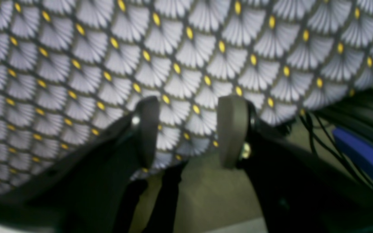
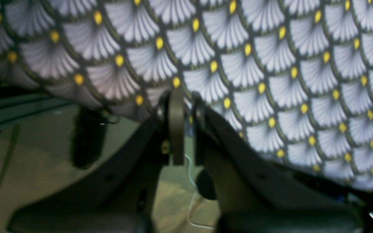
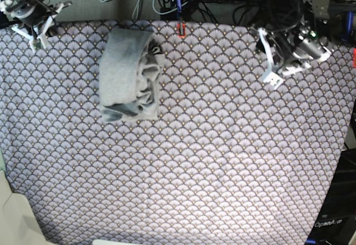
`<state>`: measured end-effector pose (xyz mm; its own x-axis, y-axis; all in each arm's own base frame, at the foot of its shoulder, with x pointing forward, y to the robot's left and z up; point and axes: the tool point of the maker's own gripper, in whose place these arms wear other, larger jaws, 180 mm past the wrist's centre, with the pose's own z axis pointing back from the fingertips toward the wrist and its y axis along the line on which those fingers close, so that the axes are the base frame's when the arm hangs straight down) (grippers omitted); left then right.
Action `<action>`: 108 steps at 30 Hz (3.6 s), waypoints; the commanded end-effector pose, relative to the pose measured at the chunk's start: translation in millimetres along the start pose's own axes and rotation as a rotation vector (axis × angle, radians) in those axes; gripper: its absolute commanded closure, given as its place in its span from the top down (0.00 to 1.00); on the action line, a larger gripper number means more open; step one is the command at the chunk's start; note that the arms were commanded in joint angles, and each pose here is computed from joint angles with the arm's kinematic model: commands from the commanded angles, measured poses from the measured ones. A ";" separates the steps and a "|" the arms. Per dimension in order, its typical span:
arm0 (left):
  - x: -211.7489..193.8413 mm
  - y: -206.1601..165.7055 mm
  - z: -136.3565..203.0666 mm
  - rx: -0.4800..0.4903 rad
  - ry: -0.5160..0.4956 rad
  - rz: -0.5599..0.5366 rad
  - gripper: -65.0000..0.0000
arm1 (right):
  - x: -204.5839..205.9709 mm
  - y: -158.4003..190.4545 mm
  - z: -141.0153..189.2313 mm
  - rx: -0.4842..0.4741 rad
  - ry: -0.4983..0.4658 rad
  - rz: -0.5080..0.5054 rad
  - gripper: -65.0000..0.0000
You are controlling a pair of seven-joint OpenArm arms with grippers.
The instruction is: Fold the T-shirt properly
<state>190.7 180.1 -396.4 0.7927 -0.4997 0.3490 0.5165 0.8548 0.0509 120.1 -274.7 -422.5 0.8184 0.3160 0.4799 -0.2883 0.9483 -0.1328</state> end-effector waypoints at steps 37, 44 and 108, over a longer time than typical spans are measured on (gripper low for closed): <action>-113.3 -106.1 -12.7 -0.183 0.149 0.016 0.44 | -177.2 -36.6 51.8 -0.375 0.038 -0.389 0.04; -167.1 -147.4 -55.9 -0.264 0.227 0.125 0.44 | -212.2 -5.7 20.0 -0.297 0.054 -0.488 0.04; -220.8 -143.0 -193.8 0.048 0.191 0.608 0.00 | -224.6 112.5 -114.3 0.039 0.347 -0.276 0.04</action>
<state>3.0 135.4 -662.5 0.9870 0.0687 0.1450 -0.0588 0.9957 -0.0714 -35.3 -220.1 -647.3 0.9836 0.0416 0.1754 -0.0460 0.9987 0.0212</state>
